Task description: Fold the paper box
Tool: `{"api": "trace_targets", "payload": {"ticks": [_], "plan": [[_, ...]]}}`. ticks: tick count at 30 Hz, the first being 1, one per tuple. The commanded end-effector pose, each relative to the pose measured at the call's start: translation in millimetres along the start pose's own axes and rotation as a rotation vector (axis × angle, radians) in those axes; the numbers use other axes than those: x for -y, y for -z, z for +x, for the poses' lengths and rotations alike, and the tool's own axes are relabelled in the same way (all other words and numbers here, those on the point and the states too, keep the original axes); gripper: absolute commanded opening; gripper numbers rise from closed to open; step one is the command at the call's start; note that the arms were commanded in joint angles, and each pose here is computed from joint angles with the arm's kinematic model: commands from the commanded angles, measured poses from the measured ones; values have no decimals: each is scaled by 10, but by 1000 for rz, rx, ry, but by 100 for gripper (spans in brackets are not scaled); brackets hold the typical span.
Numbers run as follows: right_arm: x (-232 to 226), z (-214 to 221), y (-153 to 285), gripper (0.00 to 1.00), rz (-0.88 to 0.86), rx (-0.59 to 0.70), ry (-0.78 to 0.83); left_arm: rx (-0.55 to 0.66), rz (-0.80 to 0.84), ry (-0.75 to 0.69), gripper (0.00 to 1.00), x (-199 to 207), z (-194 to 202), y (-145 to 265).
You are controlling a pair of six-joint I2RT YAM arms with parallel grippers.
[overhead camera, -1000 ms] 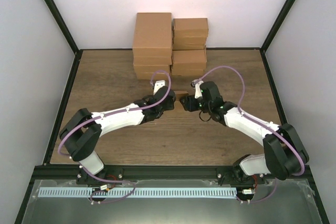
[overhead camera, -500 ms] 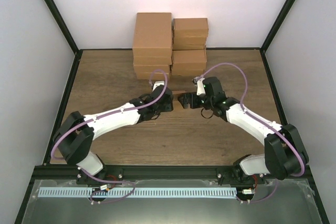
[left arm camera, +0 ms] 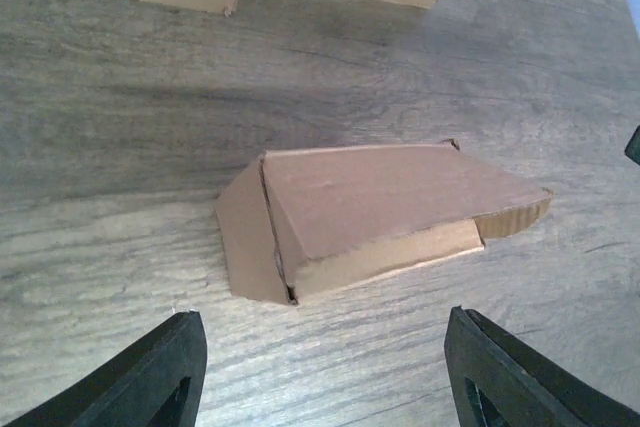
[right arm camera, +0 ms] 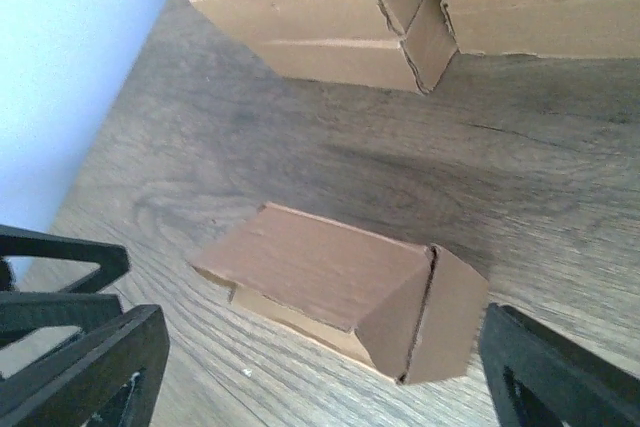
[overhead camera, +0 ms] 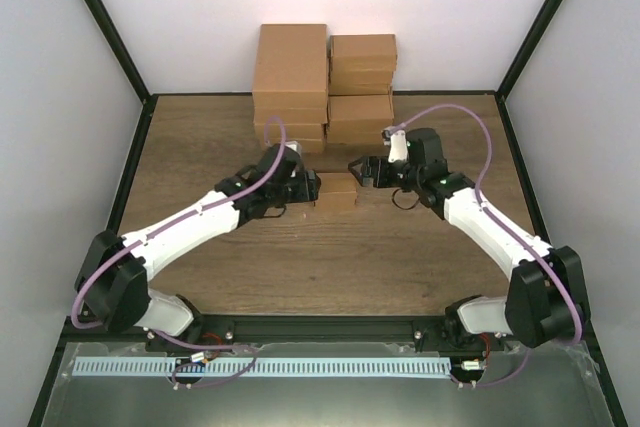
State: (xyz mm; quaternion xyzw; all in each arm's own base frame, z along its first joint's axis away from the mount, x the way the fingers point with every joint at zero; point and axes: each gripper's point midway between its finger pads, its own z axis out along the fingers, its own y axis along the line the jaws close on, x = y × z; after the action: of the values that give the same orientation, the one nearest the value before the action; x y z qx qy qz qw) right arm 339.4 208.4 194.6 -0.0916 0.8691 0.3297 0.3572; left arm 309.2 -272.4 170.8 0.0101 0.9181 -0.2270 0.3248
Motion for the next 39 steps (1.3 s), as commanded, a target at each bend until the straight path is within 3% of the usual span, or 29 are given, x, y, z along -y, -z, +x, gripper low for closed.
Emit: {"api": "trace_targets", "payload": {"ticks": [1, 5, 9, 23, 31, 39], "plan": [[-156, -299, 64, 81, -87, 35, -28, -40, 169, -6, 66, 142, -210, 25], [-112, -326, -46, 63, -108, 10, -64, -46, 230, 24, 59, 115, -349, -41], [-26, -230, -184, 53, -138, -45, -115, -82, 303, 55, 53, 123, -334, -136], [167, 169, -378, 45, -128, -151, -204, -177, 360, 115, 43, 123, -114, -399], [205, 305, -388, 31, -124, -179, -246, -197, 354, 137, 41, 87, -46, -431], [259, 389, -443, 26, -118, -195, -260, -212, 358, 152, 37, 78, 13, -455]]}}
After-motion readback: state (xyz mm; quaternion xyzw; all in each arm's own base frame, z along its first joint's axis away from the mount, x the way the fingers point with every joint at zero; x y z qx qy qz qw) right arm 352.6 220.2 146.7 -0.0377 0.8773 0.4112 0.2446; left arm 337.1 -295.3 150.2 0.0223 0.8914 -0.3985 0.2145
